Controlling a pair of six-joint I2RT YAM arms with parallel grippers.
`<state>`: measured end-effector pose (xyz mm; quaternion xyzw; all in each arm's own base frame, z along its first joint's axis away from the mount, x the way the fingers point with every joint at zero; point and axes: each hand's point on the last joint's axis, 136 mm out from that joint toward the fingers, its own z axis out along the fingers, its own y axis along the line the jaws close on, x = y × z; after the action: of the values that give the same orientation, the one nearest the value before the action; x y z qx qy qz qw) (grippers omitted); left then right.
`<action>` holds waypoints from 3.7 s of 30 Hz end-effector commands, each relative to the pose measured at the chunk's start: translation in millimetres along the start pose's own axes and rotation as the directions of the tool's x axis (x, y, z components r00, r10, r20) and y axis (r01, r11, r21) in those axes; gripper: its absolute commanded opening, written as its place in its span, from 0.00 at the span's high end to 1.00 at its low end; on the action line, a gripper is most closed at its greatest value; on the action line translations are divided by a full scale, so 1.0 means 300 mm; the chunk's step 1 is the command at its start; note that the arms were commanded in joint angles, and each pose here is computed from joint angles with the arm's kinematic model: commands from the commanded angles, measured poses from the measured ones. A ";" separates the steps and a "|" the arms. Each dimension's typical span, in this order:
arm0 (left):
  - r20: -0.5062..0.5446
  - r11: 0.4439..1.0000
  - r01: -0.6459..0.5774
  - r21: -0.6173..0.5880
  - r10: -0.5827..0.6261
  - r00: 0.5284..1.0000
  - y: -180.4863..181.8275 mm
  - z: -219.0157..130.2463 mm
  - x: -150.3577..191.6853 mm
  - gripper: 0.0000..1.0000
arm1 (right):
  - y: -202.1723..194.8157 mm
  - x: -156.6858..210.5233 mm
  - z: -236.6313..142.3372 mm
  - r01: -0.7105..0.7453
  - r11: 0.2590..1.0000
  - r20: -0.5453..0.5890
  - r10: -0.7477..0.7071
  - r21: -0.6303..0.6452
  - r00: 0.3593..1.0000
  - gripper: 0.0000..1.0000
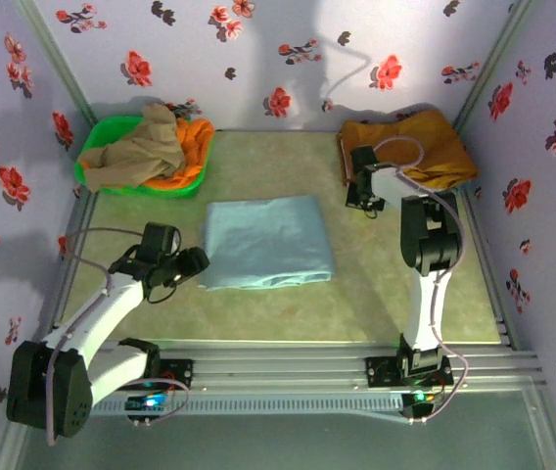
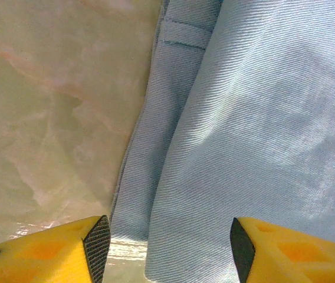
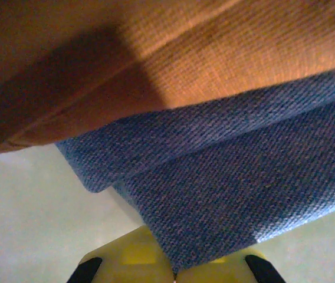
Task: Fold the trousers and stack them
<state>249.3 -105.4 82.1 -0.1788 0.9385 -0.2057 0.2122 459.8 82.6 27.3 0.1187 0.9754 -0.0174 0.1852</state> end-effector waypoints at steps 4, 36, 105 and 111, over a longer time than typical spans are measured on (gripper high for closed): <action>-0.024 1.000 -0.011 -0.014 0.011 1.000 0.001 0.006 -0.004 0.39 | 0.218 0.321 -0.053 0.083 0.988 -0.151 -0.103 -0.131 0.983 1.00; -0.213 0.998 -0.069 0.007 0.069 0.975 -0.012 0.331 -0.030 0.56 | 0.329 0.597 -0.236 0.028 0.835 -0.320 -0.242 -0.550 0.916 0.79; 0.103 0.892 -0.298 0.340 0.280 0.954 -1.202 0.751 -0.351 0.31 | -0.750 -0.543 -0.239 -0.493 0.866 0.181 0.499 -0.080 0.848 0.47; 0.120 0.885 -0.310 0.348 0.285 0.951 -1.161 0.634 -0.344 0.22 | -0.693 -0.506 -0.380 -0.511 0.844 0.224 0.536 -0.162 0.814 0.45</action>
<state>516.5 -428.4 63.0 -0.0011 0.9063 -0.3234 0.2722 512.5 -159.5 134.7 0.3682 0.8915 0.0462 0.2601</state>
